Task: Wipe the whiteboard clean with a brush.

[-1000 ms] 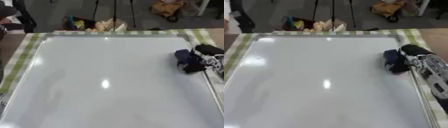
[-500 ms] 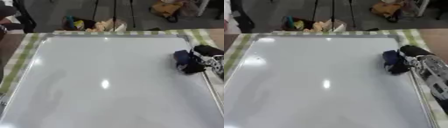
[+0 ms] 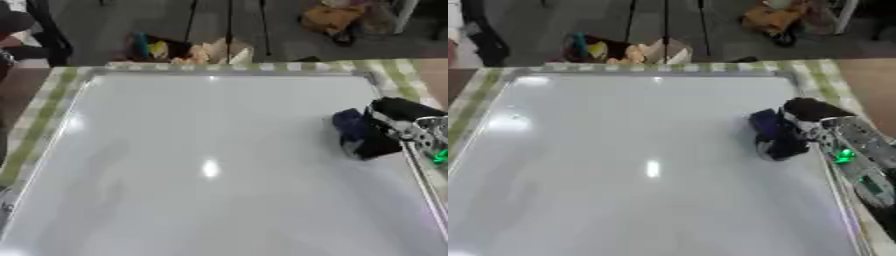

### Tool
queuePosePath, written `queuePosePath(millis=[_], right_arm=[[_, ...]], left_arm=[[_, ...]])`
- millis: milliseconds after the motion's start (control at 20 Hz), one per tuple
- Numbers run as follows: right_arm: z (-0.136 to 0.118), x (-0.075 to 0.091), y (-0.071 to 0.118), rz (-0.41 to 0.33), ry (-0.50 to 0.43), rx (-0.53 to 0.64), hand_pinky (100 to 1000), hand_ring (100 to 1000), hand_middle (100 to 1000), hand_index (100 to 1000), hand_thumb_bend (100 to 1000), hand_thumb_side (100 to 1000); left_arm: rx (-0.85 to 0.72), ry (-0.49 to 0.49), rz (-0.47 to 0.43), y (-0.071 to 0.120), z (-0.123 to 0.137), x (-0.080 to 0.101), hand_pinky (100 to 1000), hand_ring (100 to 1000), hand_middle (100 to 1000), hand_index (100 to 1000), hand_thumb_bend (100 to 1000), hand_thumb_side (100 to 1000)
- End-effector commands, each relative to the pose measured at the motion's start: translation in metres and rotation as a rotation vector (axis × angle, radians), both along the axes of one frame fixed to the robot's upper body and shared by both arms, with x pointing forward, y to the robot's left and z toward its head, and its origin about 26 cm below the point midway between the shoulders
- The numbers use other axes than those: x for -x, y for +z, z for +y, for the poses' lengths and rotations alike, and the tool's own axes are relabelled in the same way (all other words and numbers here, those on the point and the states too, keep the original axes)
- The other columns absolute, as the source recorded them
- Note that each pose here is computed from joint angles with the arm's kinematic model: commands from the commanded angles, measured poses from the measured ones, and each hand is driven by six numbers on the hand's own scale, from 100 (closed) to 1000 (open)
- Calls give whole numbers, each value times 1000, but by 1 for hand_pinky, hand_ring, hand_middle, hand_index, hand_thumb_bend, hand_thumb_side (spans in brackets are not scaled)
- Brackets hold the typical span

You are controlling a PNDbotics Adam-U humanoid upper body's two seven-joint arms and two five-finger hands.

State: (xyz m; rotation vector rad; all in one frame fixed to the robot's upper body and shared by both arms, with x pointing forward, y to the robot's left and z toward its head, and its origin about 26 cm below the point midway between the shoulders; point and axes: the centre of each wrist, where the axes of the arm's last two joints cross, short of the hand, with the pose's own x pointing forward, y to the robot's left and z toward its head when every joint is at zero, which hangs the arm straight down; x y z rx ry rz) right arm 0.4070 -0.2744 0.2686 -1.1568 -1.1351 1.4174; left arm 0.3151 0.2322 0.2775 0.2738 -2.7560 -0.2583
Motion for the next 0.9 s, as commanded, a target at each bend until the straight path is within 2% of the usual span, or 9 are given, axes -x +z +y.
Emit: queuePosePath(millis=[50,450,900], right_arm=[[5,6,7,0,34,8,343,454,293,413,100,547],[16,14,12,6,90,14,339,450,305,412,100,549],[1,7,11,-16,4,0,338,450,305,412,100,543]], left_arm=[[-7,-6,-31,8,0,4,680,810,691,812,100,991],[-8,-6,-30,9,0,4,681,810,692,812,100,991],[-7,-5,-32,9,0,4,680,810,692,812,100,991]])
